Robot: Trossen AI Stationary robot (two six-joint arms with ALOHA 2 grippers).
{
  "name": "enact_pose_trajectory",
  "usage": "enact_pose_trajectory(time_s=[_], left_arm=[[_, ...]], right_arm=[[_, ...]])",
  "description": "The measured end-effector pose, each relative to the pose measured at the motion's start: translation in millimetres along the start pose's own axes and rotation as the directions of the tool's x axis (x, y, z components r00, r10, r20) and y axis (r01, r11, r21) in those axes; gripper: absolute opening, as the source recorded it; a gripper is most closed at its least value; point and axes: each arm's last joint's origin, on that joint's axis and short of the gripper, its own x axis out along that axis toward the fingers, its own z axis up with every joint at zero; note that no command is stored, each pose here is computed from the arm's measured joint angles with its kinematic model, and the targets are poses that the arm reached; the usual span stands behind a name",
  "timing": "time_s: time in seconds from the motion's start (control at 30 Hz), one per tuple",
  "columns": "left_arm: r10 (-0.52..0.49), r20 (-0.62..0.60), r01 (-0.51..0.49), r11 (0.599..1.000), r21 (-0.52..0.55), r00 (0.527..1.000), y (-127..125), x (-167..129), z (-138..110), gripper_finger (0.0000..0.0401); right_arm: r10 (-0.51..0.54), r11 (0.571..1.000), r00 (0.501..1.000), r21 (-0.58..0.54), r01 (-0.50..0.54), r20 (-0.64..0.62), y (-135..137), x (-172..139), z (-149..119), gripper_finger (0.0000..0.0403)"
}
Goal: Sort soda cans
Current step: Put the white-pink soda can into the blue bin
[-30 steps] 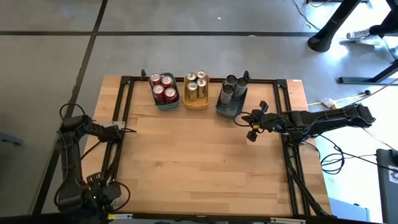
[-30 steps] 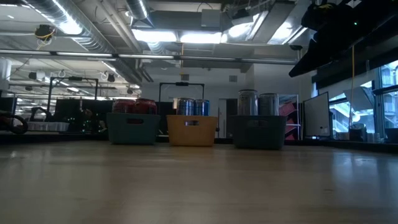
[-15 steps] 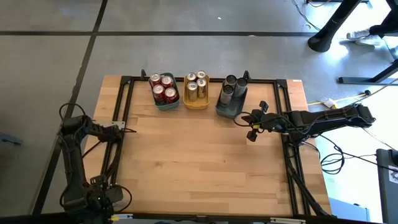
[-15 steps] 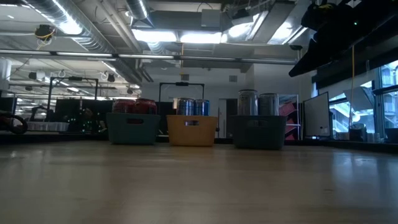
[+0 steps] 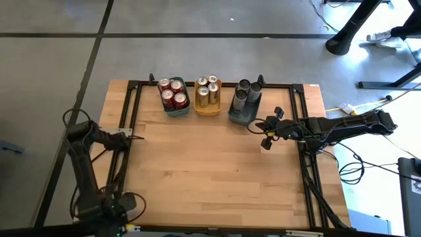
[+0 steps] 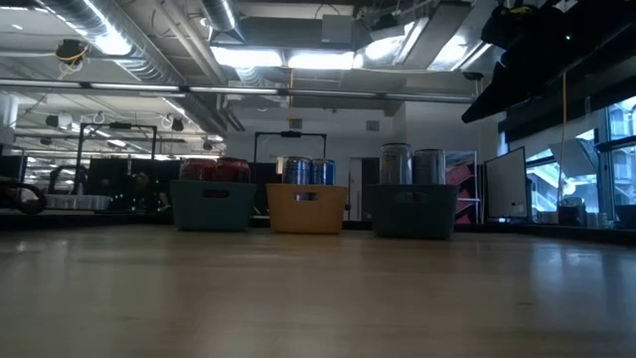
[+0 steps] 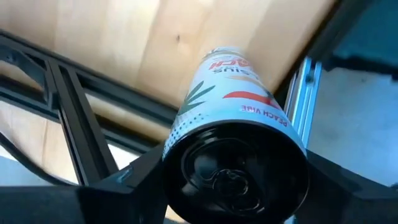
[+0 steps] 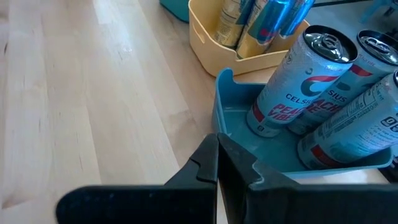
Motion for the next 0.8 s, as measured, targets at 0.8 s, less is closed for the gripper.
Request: enact_pose_trajectory(time_s=[0.8], left_arm=[[0.043, 0.280, -0.098, 0.978, 0.185, 0.959, 56.3, -70.4, 178.9, 0.0245]], right_arm=[[0.249, 0.964, 0.963, 0.070, -0.257, 0.102, 20.9, -8.9, 9.6, 0.0005]])
